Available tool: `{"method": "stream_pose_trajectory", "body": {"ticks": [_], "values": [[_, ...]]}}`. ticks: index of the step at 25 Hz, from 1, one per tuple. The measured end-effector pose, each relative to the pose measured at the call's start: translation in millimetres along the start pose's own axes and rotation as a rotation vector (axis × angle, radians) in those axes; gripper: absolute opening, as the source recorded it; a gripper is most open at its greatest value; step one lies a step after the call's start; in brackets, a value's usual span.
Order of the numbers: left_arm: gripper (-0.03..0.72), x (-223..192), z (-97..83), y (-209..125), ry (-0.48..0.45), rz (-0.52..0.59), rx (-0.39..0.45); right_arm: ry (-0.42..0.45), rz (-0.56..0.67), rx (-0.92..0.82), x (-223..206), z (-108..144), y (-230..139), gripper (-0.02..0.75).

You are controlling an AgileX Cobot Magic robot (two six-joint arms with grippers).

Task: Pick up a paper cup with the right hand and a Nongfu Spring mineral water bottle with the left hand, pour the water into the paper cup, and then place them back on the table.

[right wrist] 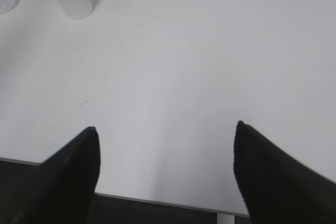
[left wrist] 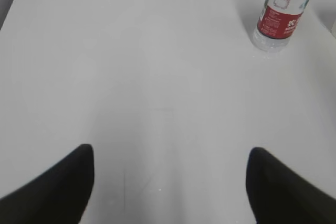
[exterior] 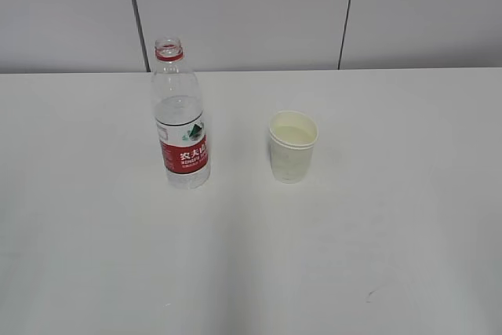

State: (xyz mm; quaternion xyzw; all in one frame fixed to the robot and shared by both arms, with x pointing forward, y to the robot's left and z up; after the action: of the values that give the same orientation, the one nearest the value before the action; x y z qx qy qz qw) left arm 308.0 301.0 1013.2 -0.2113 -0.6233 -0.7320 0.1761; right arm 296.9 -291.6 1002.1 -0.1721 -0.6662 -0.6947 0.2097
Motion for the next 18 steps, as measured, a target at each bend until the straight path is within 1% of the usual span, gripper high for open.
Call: {"method": "stream_pose_trajectory", "body": {"ticks": [9, 18], "values": [[0.545, 8.0, -0.1, -0.5, 0.009, -0.058, 0.0, 0.0, 0.0, 0.0, 0.0, 0.0, 0.0, 0.588], [0.545, 9.5, -0.2, -1.2, 0.011, -0.066, 0.002, 0.0, 0.001, 0.0, 0.0, 0.0, -0.3, 0.588]]}}
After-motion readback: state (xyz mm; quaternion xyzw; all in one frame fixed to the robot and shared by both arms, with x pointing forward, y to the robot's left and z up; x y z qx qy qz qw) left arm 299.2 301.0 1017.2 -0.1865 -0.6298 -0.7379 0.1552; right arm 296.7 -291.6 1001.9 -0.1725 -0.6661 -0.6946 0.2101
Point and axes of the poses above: a point on each arm's last joint axis where the gripper is mounted, x pointing back along that axis away from the gripper, z along the wrist's bending axis when the last joint is at zero, y = z × x, the point moved 8 cm from there along -x, pointing out along that axis toward the gripper, and after that the axes turned 6 degrees about -x, right-handed, at the moved point
